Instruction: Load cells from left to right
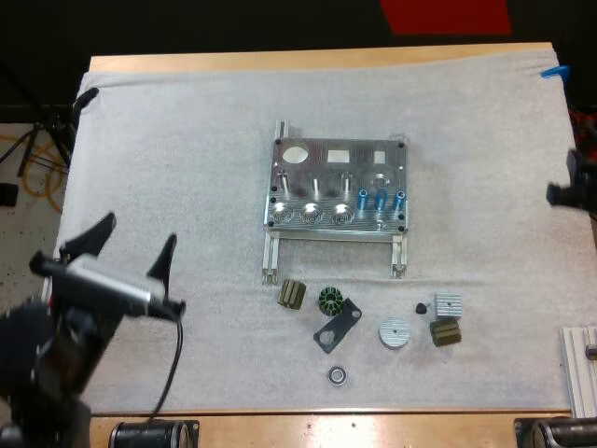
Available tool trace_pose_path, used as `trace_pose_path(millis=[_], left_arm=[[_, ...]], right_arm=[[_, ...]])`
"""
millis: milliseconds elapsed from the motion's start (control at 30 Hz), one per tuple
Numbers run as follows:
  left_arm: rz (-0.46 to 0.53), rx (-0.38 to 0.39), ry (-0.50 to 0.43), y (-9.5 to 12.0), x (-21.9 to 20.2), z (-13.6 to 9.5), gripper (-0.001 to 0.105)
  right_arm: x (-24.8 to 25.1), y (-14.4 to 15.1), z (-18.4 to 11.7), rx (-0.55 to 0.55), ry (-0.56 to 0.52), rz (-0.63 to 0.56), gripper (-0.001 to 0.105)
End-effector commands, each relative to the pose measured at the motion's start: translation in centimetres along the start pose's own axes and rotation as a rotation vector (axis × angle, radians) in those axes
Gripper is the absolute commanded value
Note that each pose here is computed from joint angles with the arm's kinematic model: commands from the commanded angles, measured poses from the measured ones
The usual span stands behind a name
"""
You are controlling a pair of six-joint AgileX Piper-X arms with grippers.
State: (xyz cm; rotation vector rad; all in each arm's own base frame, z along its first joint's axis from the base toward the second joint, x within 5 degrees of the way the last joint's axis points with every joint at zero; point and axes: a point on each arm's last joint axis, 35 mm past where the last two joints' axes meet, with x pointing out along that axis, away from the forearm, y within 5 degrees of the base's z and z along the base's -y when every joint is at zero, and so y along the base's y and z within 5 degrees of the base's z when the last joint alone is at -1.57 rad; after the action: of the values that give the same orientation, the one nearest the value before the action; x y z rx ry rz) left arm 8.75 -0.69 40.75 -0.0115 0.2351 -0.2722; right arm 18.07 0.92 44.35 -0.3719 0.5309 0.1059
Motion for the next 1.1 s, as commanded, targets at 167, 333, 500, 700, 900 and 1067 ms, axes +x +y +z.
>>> trace_pose_path(millis=[167, 333, 500, 700, 900, 1067], left_arm=[[-0.015, -0.005, -0.008, -1.6, -4.6, -2.9, 0.067], [-0.014, 0.002, -0.029, -2.5, -7.2, -4.9, 0.067], [-0.014, 0.004, -0.034, -3.3, -9.3, -6.6, 0.067], [-0.017, -0.04, 0.093, -3.3, -9.3, -8.0, 0.067], [-0.016, -0.063, 0.159, -3.5, -9.8, -8.6, 0.067], [-0.015, -0.048, 0.115, -3.5, -9.7, -8.1, 0.067]], right_arm=[[-4.3, 1.4, -4.5, -0.005, -0.073, -0.022, 0.059], [-7.6, 2.5, -7.9, 0.007, -0.162, -0.055, 0.059], [-10.7, 3.4, -10.8, 0.026, -0.275, -0.094, 0.059], [-13.7, 4.2, -13.4, 0.029, -0.342, -0.118, 0.059], [-15.9, 4.7, -15.1, 0.035, -0.421, -0.157, 0.059], [-16.1, 4.6, -15.3, 0.022, -0.393, -0.203, 0.059]])
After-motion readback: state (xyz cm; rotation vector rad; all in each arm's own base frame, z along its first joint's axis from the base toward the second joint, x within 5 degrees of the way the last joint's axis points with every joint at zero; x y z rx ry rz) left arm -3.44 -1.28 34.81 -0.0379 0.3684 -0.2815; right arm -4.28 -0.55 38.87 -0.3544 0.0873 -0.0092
